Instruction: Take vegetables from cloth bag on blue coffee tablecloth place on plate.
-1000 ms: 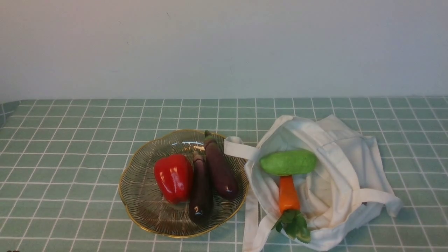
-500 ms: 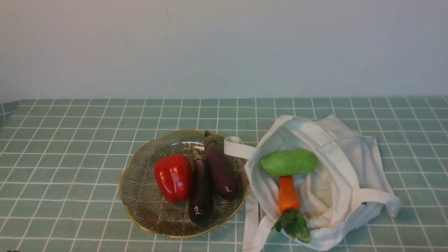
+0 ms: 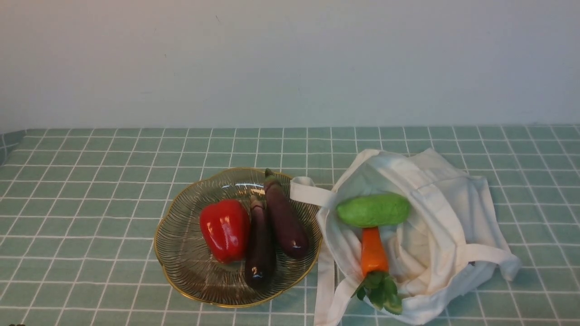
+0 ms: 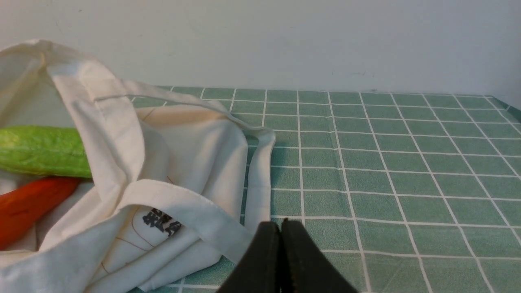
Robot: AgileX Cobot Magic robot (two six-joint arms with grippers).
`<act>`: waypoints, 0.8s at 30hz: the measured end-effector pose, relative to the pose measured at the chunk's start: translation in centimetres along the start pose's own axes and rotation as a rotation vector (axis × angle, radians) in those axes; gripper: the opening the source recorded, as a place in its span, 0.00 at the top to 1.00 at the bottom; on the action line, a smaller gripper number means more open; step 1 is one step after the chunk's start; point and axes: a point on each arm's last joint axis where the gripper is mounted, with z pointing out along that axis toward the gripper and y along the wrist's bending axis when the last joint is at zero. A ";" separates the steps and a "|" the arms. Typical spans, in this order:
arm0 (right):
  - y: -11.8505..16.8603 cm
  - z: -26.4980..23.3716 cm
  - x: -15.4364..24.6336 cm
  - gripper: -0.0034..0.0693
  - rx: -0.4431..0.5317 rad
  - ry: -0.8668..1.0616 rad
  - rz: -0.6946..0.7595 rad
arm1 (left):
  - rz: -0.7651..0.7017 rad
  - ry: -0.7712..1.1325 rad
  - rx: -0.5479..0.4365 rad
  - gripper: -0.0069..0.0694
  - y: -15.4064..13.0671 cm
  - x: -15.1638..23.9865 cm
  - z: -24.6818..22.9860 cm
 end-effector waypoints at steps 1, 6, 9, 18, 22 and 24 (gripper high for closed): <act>0.0 0.0 0.0 0.97 0.000 0.000 0.000 | 0.000 0.000 0.000 0.92 0.0 0.0 0.0; 0.0 0.0 0.0 0.97 0.000 0.000 0.000 | 0.000 0.000 0.000 0.92 0.0 0.0 0.0; 0.0 0.0 0.0 0.97 0.000 0.000 0.000 | 0.000 0.000 0.000 0.92 0.0 0.0 0.0; 0.0 0.0 0.0 0.97 0.000 0.000 -0.010 | 0.000 0.000 0.000 0.92 0.0 0.0 0.0; 0.0 0.0 0.0 0.97 0.000 0.000 -0.011 | 0.000 0.000 0.000 0.92 0.0 0.0 0.0; 0.0 0.0 0.0 0.97 0.000 0.000 -0.011 | 0.000 0.000 0.000 0.92 0.0 0.0 0.0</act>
